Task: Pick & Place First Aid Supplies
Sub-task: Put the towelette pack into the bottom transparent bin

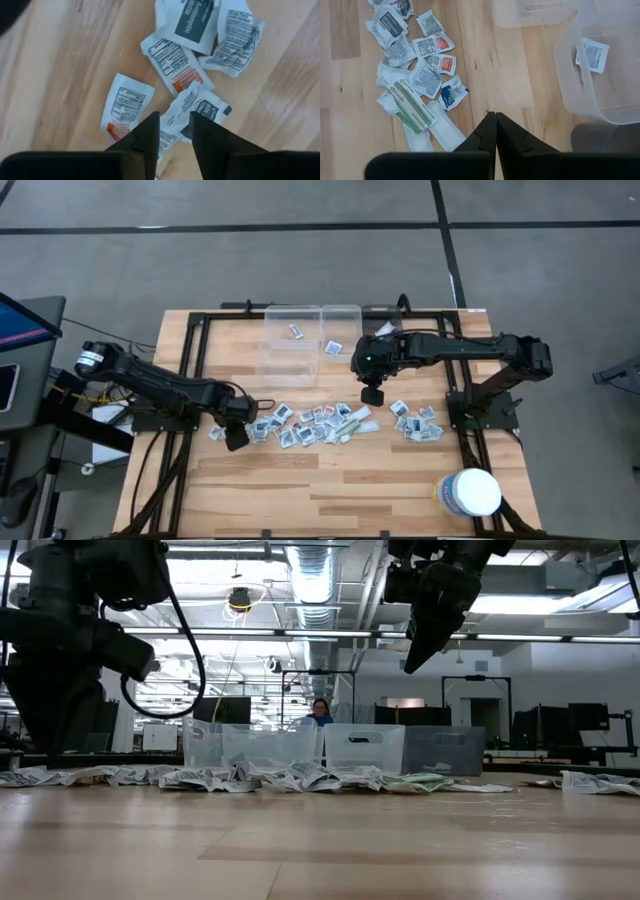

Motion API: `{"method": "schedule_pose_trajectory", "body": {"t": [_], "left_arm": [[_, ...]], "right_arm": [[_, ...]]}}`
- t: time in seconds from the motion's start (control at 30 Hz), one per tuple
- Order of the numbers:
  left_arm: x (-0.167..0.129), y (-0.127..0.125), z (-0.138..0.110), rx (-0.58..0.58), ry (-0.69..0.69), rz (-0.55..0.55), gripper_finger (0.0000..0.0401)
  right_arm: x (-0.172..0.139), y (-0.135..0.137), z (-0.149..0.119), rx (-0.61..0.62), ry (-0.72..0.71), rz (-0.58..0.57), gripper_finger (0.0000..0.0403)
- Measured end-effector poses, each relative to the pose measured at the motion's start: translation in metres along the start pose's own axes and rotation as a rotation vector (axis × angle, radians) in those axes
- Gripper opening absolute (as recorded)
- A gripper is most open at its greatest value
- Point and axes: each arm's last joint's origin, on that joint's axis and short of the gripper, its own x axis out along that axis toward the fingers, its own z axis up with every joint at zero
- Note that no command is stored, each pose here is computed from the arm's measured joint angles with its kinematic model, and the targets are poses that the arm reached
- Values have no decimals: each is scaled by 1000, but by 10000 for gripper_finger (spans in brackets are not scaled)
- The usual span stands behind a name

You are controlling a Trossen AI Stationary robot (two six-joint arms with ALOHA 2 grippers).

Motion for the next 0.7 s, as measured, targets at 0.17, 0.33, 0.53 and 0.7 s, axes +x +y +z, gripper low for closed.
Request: {"method": "schedule_pose_trajectory", "body": {"t": [0.17, 0.33, 0.53, 0.7], "left_arm": [[1, -2, 0, 10, -3, -6, 133], [1, -2, 0, 19, -3, -5, 140], [11, 3, -6, 7, 2, 5, 139], [16, 6, -10, -20, 13, 12, 138]], "right_arm": [[0, 0, 0, -1, 0, 0, 0], [0, 0, 0, -1, 0, 3, 0], [0, 0, 0, -1, 1, 4, 0], [0, 1, 0, -3, 4, 4, 0]]}}
